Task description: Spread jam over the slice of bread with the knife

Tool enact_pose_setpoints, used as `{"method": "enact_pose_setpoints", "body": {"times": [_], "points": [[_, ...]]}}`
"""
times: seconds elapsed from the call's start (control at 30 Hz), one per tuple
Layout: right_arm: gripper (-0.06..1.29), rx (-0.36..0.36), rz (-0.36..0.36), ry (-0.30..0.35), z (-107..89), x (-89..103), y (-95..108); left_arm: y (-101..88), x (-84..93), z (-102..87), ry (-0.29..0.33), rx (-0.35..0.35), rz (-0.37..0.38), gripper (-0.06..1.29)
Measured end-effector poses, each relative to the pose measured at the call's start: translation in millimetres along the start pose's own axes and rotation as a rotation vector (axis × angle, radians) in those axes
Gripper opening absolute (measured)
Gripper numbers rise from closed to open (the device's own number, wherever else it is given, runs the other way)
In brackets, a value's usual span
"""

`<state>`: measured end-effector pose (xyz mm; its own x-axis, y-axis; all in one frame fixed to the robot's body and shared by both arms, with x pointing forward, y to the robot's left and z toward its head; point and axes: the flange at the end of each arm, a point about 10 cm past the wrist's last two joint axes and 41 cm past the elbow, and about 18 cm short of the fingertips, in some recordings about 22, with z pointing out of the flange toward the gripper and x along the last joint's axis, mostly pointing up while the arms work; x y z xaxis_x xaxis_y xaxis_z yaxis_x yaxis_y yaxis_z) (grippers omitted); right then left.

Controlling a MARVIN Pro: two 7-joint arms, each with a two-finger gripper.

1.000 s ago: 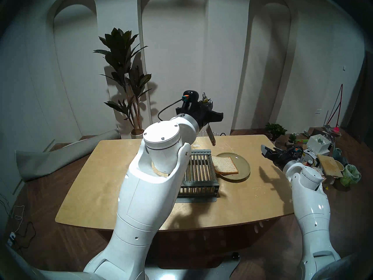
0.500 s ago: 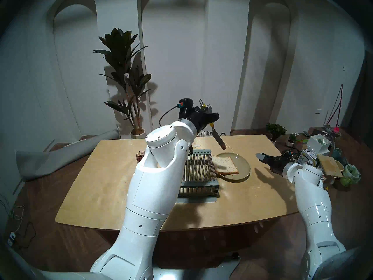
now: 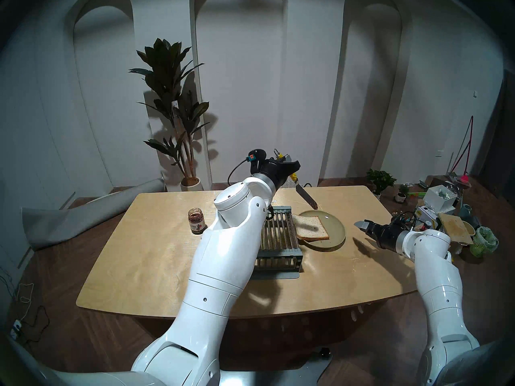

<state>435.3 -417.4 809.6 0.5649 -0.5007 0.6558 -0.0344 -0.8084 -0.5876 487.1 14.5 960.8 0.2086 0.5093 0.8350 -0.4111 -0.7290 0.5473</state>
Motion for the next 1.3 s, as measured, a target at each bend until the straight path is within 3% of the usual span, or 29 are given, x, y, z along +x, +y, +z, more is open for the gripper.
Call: {"method": "enact_pose_setpoints", "body": {"times": [0.37,0.83,1.3], "points": [[1.23,-0.029,-0.001,0.003,9.1,-0.9,-8,-14.6,-22.5,6.9,-0.038,0.098,-0.053,0.04],[1.23,-0.056,-0.038,0.007,24.9,-5.5,-20,-16.3,-34.2,14.8,-0.085,0.138,-0.13,0.04],[1.23,-0.04,-0.006,0.0,41.9,-15.4,-28,-32.3,-63.3,30.7,-0.147,0.192,-0.156,0.04]]}}
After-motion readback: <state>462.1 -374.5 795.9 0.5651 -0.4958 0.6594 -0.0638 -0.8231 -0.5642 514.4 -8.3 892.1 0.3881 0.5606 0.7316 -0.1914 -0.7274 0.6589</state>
